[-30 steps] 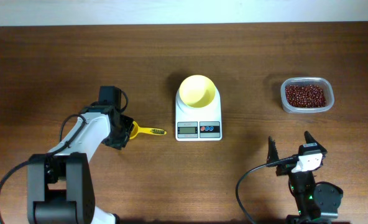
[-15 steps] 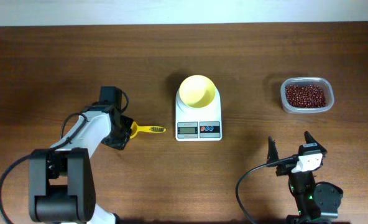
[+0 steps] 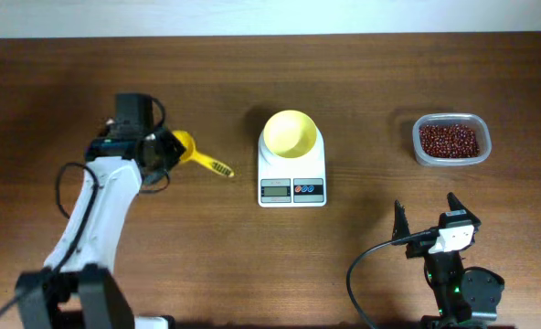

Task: Scoop item into bowl and weigh 50g on scale
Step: 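Lift the yellow scoop with the left gripper toward the scale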

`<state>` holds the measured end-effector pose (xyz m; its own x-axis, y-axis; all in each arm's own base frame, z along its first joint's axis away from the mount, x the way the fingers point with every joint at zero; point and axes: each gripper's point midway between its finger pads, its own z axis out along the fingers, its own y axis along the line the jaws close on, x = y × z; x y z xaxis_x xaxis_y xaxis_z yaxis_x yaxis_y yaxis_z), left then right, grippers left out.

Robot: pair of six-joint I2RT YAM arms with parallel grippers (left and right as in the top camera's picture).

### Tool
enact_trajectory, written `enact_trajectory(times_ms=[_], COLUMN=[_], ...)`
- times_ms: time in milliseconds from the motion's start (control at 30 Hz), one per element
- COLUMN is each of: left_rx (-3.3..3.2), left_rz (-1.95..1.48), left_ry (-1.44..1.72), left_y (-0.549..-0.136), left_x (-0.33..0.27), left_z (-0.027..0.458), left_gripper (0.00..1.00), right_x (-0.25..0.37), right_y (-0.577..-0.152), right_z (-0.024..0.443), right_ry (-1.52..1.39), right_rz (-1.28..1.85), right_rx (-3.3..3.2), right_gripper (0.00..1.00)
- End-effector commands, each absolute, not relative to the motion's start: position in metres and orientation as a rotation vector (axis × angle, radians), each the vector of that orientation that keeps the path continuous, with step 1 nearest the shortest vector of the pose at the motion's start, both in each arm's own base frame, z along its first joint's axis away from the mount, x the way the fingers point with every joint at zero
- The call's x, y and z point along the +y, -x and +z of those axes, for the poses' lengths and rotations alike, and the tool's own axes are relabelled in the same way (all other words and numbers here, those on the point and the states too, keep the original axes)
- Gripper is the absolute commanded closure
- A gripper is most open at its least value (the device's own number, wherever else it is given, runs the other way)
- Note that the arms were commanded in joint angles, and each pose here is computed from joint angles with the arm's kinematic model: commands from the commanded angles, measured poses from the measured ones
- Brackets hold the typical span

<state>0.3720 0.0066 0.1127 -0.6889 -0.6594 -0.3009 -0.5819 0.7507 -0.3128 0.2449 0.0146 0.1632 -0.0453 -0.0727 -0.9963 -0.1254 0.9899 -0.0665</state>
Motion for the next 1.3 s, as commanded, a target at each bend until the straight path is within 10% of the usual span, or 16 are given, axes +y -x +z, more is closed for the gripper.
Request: enact_trajectory(times_ms=[0, 800, 1267], left_rx=[2.469, 1.890, 2.025], left_rz=[-0.442, -0.824, -0.782], left_ry=[0.732, 0.428, 0.468], left_y=[-0.384, -0.456, -0.442], left_x=[-0.013, -0.088, -0.107], left_z=[0.165, 0.306, 0.278], left_gripper=[1.00, 1.00, 1.00], right_x=[0.014, 0.015, 0.119], right_y=[-0.245, -0.245, -0.193], right_z=[0.161, 0.163, 0.179], right_ry=[0.145, 0.146, 0.689], right_rz=[0.048, 0.047, 0.569], right_rx=[1.622, 1.612, 1.426], right_gripper=[0.01, 0.01, 0.01])
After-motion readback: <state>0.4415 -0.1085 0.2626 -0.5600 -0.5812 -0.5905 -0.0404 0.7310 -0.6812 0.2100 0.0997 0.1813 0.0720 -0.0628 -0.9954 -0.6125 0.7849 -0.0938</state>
